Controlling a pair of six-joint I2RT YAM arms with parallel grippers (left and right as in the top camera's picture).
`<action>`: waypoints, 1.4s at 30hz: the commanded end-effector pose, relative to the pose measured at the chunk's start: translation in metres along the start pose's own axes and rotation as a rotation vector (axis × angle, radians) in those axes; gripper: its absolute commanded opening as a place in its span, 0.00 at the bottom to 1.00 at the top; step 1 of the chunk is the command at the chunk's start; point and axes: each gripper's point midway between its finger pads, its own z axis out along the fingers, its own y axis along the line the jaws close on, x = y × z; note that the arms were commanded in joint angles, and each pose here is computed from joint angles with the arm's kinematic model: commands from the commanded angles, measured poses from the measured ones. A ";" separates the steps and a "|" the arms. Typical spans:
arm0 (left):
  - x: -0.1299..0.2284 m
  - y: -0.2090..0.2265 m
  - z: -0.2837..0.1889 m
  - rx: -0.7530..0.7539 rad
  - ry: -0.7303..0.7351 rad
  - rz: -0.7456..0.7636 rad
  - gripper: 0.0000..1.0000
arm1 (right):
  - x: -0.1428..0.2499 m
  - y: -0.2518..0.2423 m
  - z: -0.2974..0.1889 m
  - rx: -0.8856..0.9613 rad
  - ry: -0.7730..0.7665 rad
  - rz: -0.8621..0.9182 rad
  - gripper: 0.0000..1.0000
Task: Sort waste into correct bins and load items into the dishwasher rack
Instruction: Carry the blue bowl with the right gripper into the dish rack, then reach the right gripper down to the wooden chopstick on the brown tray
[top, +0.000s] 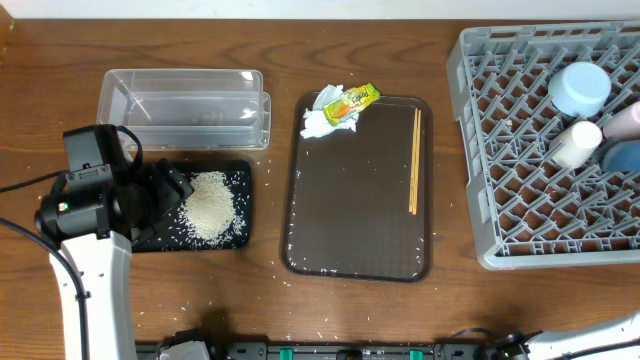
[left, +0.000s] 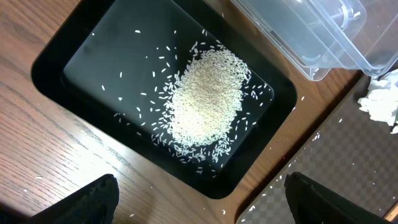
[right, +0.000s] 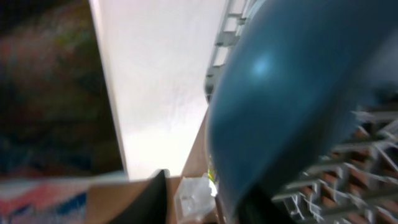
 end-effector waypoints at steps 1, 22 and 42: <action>-0.003 0.000 -0.003 0.001 -0.009 -0.003 0.88 | 0.006 0.011 -0.017 0.057 -0.030 -0.048 0.45; -0.003 0.000 -0.003 0.001 -0.009 -0.003 0.88 | 0.069 0.144 -0.056 0.282 -0.262 -0.402 0.59; -0.003 0.000 -0.003 0.001 -0.009 -0.003 0.88 | 0.216 0.168 0.135 0.465 0.246 -0.851 0.68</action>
